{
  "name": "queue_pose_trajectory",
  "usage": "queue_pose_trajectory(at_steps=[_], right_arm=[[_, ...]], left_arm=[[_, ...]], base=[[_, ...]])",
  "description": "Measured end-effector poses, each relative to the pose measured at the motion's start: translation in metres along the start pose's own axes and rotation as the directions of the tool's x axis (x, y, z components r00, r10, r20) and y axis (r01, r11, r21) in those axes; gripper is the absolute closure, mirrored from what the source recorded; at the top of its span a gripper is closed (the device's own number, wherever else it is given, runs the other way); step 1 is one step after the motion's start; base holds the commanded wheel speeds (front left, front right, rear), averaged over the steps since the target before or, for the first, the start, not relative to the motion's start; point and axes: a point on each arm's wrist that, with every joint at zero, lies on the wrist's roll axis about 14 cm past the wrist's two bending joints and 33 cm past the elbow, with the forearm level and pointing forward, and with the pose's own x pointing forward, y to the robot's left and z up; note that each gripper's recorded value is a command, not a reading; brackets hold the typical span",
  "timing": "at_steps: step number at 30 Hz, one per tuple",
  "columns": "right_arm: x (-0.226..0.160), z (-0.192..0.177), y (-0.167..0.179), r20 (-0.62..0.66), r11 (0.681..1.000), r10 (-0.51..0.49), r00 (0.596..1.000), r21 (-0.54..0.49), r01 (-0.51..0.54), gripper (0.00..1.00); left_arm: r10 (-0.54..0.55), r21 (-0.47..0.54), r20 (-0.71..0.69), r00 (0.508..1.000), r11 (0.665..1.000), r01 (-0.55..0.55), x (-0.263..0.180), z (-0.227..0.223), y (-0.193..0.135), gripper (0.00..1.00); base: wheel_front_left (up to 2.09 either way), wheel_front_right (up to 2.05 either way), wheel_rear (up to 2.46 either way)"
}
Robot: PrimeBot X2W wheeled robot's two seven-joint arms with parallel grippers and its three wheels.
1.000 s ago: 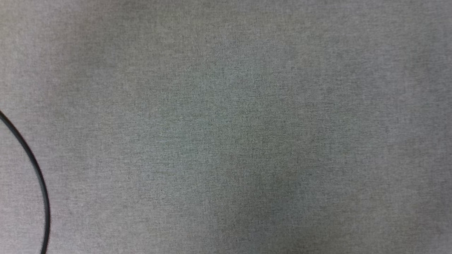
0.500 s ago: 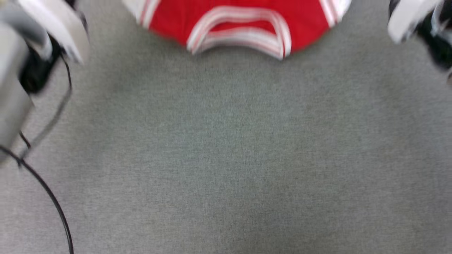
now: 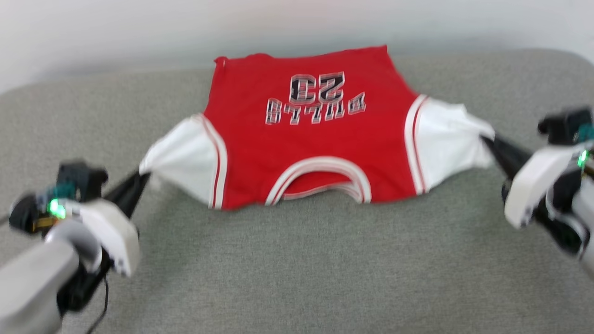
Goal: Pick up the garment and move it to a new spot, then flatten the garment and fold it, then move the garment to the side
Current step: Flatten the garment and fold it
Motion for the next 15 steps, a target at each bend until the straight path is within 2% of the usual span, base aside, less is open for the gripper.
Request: queue_pose_trajectory(at_steps=[9,15], right_arm=[[-0.076,-0.069,0.018,-0.173,0.997,0.04,0.984,0.073,-0.027,1.0],[-0.126,-0.119,0.027,-0.348,0.993,0.079,0.934,0.113,-0.042,1.0]], left_arm=[[0.022,-0.069,-0.13,0.991,0.997,-0.031,-0.08,-0.046,-0.025,1.0],[0.046,-0.107,-0.222,0.974,0.992,-0.071,-0.119,-0.074,-0.032,1.0]], base=[[0.0,0.0,0.0],[0.0,0.0,0.0]])
